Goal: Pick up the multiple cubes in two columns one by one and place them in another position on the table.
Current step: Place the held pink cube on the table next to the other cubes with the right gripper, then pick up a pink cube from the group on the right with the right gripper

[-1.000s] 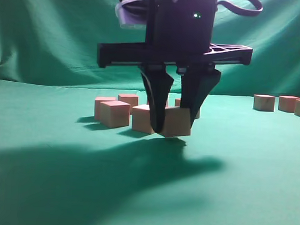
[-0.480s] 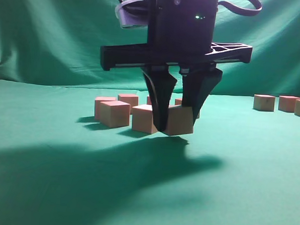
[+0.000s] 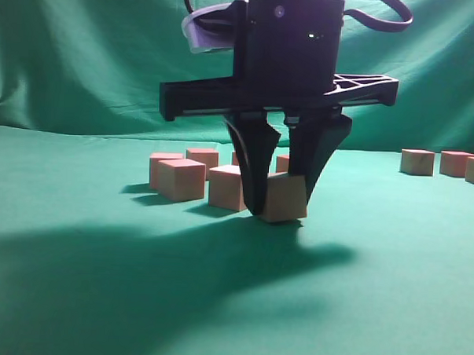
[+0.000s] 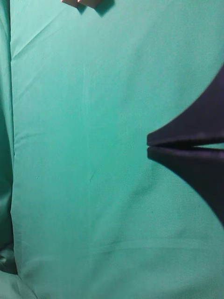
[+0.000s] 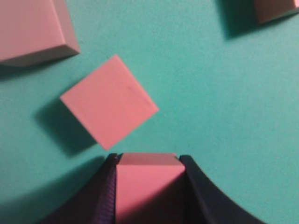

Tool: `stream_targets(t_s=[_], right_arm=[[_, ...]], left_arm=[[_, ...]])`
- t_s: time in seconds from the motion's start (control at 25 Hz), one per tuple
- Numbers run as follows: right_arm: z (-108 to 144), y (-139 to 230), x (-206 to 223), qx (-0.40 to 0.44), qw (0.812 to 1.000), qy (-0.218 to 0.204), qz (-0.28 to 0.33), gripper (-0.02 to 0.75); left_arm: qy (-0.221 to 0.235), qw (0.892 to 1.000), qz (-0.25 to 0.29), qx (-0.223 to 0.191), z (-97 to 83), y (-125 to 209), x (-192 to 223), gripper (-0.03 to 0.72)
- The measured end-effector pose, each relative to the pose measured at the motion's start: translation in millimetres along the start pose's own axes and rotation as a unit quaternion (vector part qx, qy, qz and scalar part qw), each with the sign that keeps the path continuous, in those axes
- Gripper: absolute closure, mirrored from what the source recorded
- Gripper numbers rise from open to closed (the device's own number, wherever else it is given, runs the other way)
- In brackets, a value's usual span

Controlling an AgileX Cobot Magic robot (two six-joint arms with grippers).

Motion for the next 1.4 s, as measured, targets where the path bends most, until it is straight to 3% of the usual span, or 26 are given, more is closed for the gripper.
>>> stream_targets(t_s=[0.32,0.64,0.84,1.0,1.2,1.4], right_arm=[[0,0,0,0.001,1.0,0.0,0.0,0.473],[1,1,0,0.002,1.0,-0.002,0.003,0.153],[-2,0,-11,-0.007,1.0,-0.007,-0.004,0.154],[-10,-6,-50,-0.002,0.999,-0.024,-0.04,0.154],[-46,-9,-118,-0.011,0.993,0.005,-0.117,0.133],[-110,-7,-171,0.07,0.986,0.036,-0.149,0.133]], left_arm=[[0.0,1.0,0.0,0.0,0.0,0,0,0.688],[0.0,1.0,0.0,0.0,0.0,0,0,0.688],[0.0,1.0,0.0,0.0,0.0,0,0,0.688],[0.0,1.0,0.0,0.0,0.0,0,0,0.688],[0.0,1.0,0.0,0.0,0.0,0,0,0.688],[0.0,1.0,0.0,0.0,0.0,0,0,0.688]])
Point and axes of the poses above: a point on each arm's last joint axis where the gripper is mounted, x pointing out along that axis toward the gripper, z along the wrist's bending axis when the last joint is at zero, y = z × x, the point moved 2 cm from there along x, pointing out along that axis toward the gripper, and after that the axes turned 12 degrees about x, right-handed, at the moved point
